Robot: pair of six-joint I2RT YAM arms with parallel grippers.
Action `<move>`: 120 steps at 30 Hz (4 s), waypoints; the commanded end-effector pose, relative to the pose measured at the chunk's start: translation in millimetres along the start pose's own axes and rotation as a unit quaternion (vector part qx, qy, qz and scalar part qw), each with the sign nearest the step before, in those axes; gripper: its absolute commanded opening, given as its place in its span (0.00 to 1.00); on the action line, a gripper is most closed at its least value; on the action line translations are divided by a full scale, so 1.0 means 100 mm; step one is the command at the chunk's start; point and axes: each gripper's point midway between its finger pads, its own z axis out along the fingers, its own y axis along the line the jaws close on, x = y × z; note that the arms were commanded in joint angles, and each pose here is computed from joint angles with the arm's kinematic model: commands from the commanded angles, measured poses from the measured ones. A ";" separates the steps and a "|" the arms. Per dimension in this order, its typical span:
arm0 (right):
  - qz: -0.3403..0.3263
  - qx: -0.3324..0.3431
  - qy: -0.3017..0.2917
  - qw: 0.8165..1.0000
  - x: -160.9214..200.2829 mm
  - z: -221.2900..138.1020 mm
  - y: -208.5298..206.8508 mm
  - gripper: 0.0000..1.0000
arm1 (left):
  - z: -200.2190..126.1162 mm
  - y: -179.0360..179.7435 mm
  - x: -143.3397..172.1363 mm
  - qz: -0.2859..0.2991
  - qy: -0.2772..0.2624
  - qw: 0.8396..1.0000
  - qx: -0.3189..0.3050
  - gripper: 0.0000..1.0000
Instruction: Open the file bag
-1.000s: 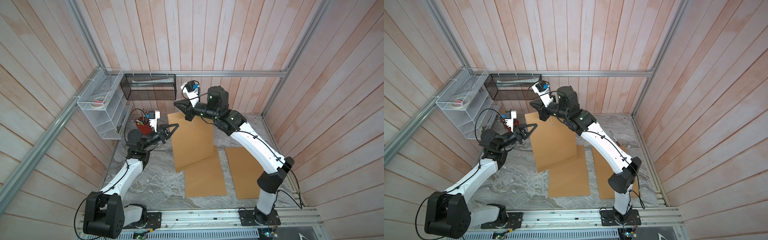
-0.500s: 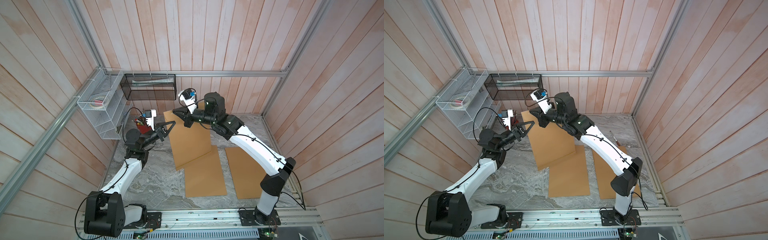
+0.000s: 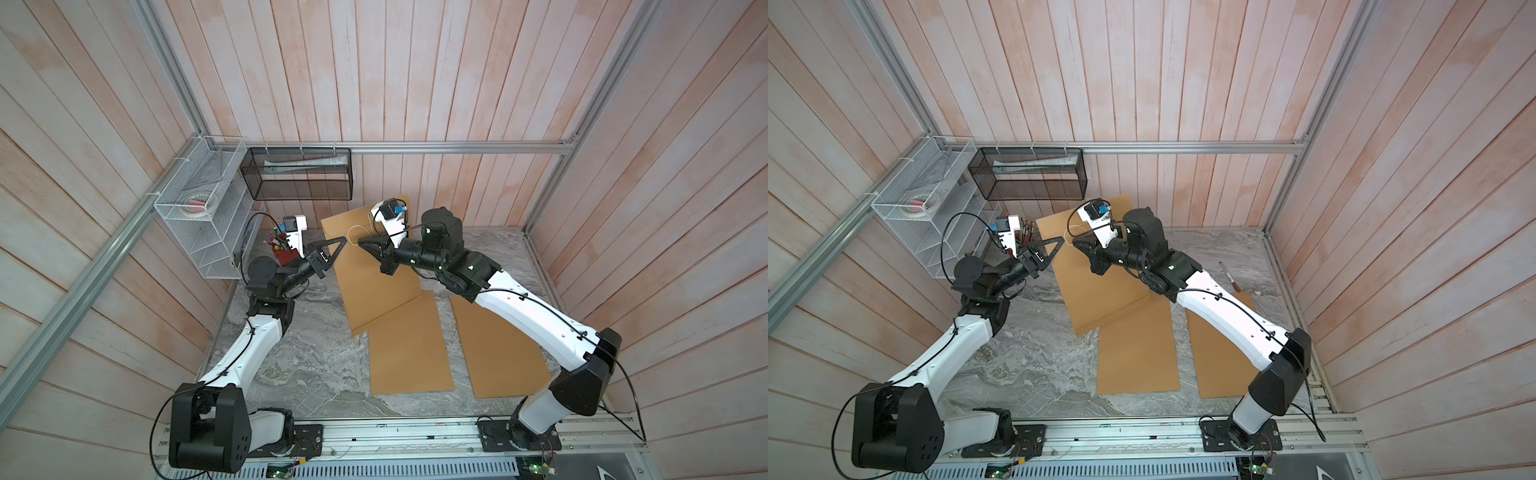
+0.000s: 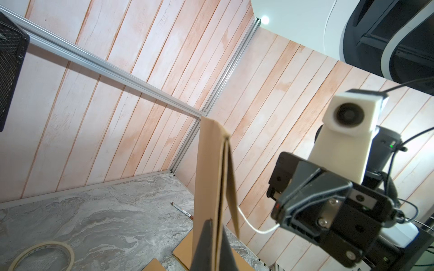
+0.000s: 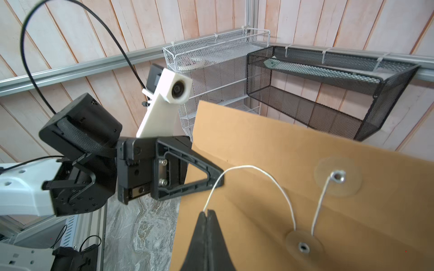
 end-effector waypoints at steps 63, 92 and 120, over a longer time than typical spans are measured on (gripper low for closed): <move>0.022 0.084 0.023 0.996 0.58 0.22 -0.32 0.23 | 0.02 -0.16 -0.26 -0.010 -0.043 0.998 0.044 0.00; 0.023 0.101 -0.005 0.995 0.44 0.40 -0.43 0.23 | 0.01 -0.17 -0.21 -0.020 -0.045 0.997 0.051 0.00; 0.033 0.095 -0.004 0.995 0.50 0.37 -0.40 0.00 | 0.02 -0.22 -0.30 -0.007 -0.052 0.997 0.054 0.00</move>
